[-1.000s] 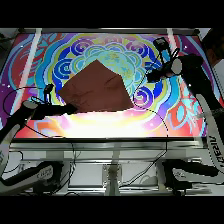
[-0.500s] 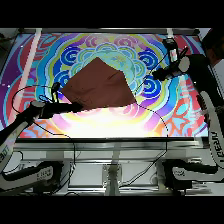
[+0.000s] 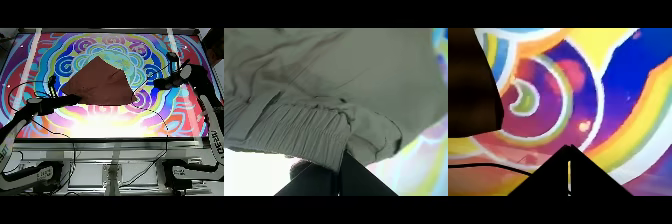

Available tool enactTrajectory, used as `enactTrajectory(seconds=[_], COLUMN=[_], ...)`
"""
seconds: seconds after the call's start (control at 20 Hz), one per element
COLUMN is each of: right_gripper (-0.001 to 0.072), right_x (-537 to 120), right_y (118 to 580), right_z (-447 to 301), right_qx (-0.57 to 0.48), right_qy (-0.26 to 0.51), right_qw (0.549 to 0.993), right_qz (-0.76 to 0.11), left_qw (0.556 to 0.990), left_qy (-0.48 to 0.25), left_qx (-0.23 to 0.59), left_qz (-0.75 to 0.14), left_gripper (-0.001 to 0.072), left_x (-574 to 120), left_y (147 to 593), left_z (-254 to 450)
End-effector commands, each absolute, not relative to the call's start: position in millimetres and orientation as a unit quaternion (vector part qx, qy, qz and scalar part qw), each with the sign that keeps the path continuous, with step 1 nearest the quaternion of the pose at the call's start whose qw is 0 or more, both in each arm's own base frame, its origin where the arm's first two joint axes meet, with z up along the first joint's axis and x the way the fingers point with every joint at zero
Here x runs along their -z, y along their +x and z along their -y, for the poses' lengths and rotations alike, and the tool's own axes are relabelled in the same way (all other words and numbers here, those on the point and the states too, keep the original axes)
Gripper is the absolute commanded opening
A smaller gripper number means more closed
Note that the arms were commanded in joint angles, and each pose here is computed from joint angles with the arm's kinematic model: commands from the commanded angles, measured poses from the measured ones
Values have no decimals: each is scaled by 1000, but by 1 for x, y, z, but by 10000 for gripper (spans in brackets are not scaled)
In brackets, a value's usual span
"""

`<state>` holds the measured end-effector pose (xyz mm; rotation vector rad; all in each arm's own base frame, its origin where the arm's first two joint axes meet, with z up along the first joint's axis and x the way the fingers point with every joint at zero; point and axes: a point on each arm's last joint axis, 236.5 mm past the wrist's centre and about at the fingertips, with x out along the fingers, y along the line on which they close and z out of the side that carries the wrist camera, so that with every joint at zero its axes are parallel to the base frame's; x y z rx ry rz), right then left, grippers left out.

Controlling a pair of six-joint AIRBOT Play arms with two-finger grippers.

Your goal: Fold the clothes and pants, and hang the long-sleeved shirts on hangers.

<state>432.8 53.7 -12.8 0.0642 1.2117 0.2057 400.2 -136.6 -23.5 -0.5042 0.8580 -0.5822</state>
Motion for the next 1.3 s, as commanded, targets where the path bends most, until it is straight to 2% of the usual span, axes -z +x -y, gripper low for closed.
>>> enactTrajectory(seconds=[0.0, 0.1, 0.2, 0.3, 0.4, 0.5, 0.55, 0.6, 0.65, 0.7, 0.75, 0.95, 1.25], right_gripper=[6, 6, 6, 6, 6, 7, 8, 31, 131, 226, 264, 262, 263], right_x=[20, 5, -4, -9, -9, -6, -3, 1, 6, 14, 23, 68, 91], right_y=[402, 384, 366, 350, 347, 360, 370, 380, 390, 401, 409, 403, 417], right_z=[-98, -132, -151, -158, -159, -162, -162, -163, -164, -164, -162, -163, -158], right_qx=[-196, -290, -355, -388, -393, -382, -371, -356, -335, -310, -287, -262, -232], right_qy=[67, 80, 80, 79, 77, 74, 69, 76, 91, 111, 130, 160, 155], right_qw=[778, 752, 726, 701, 698, 716, 730, 741, 751, 759, 761, 726, 739], right_qz=[-593, -587, -583, -593, -594, -580, -570, -565, -562, -562, -567, -616, -613], left_qw=[819, 818, 805, 780, 754, 740, 734, 726, 719, 713, 711, 712, 710], left_qy=[-259, -259, -235, -177, -115, -106, -110, -114, -119, -124, -126, -126, -128], left_qx=[355, 344, 279, 227, 201, 191, 191, 191, 190, 187, 187, 185, 185], left_qz=[-369, -383, -467, -555, -615, -636, -642, -651, -658, -664, -667, -666, -668], left_gripper=[17, 16, 17, 17, 18, 45, 198, 495, 671, 670, 671, 670, 670], left_x=[-50, -78, -55, -15, 16, 35, 42, 49, 55, 60, 62, 64, 64], left_y=[399, 394, 374, 342, 321, 318, 319, 318, 317, 316, 315, 317, 316], left_z=[154, 140, 109, 75, 49, 41, 41, 42, 42, 42, 42, 41, 42])
